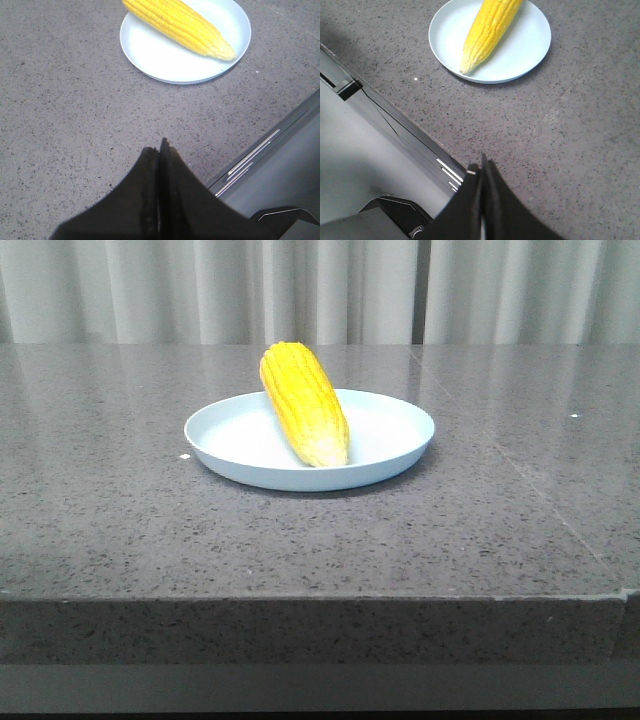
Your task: Place corn on plate with both arms
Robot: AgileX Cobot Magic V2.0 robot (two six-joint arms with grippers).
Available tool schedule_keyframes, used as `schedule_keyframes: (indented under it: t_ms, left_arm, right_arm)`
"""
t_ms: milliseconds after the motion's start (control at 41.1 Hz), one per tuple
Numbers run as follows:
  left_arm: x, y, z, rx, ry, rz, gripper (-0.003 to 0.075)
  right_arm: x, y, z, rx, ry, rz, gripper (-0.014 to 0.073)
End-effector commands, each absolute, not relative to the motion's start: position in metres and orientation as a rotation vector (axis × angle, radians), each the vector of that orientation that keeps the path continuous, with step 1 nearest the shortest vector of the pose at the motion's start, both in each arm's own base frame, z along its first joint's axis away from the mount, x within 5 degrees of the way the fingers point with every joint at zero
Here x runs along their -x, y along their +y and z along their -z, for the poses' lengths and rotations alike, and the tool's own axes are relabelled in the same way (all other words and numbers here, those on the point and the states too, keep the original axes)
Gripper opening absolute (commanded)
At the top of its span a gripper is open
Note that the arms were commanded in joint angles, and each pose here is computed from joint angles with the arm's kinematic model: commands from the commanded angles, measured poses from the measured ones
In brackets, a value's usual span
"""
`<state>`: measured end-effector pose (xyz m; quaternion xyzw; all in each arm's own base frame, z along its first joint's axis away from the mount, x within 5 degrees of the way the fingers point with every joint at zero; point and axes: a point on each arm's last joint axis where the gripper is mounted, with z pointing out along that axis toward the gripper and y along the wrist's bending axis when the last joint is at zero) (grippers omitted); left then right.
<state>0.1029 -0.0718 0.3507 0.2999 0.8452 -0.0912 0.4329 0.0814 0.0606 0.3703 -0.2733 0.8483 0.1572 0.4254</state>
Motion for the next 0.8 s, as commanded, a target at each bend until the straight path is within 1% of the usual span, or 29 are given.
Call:
schedule_keyframes:
  t_ms: [0, 97, 219, 292, 389, 535, 778]
  left_arm:
    - [-0.104, -0.074, -0.363, -0.719, 2.027, 0.261, -0.002]
    - [-0.102, -0.072, -0.364, -0.709, 2.018, 0.261, -0.002]
    - [-0.099, -0.058, -0.364, -0.619, 2.016, 0.228, -0.002]
    - [-0.095, -0.049, -0.358, -0.548, 2.03, 0.226, -0.002]
    - [-0.086, -0.041, -0.347, -0.444, 2.017, 0.272, -0.002]
    - [-0.073, -0.028, -0.323, -0.305, 1.878, 0.282, -0.002]
    - [-0.057, -0.012, -0.268, -0.157, 1.612, 0.184, -0.002]
  right_arm:
    - [-0.083, 0.062, -0.382, 0.656, 2.035, -0.418, -0.0069]
    - [-0.083, 0.062, -0.382, 0.656, 2.035, -0.418, -0.0069]
    - [-0.083, 0.062, -0.382, 0.656, 2.035, -0.418, -0.0069]
    - [-0.083, 0.062, -0.382, 0.656, 2.035, -0.418, -0.0069]
    - [-0.083, 0.062, -0.382, 0.656, 2.035, -0.418, -0.0069]
    - [-0.083, 0.062, -0.382, 0.656, 2.035, -0.418, -0.0069]
    - [-0.083, 0.062, -0.382, 0.656, 2.035, -0.418, -0.0069]
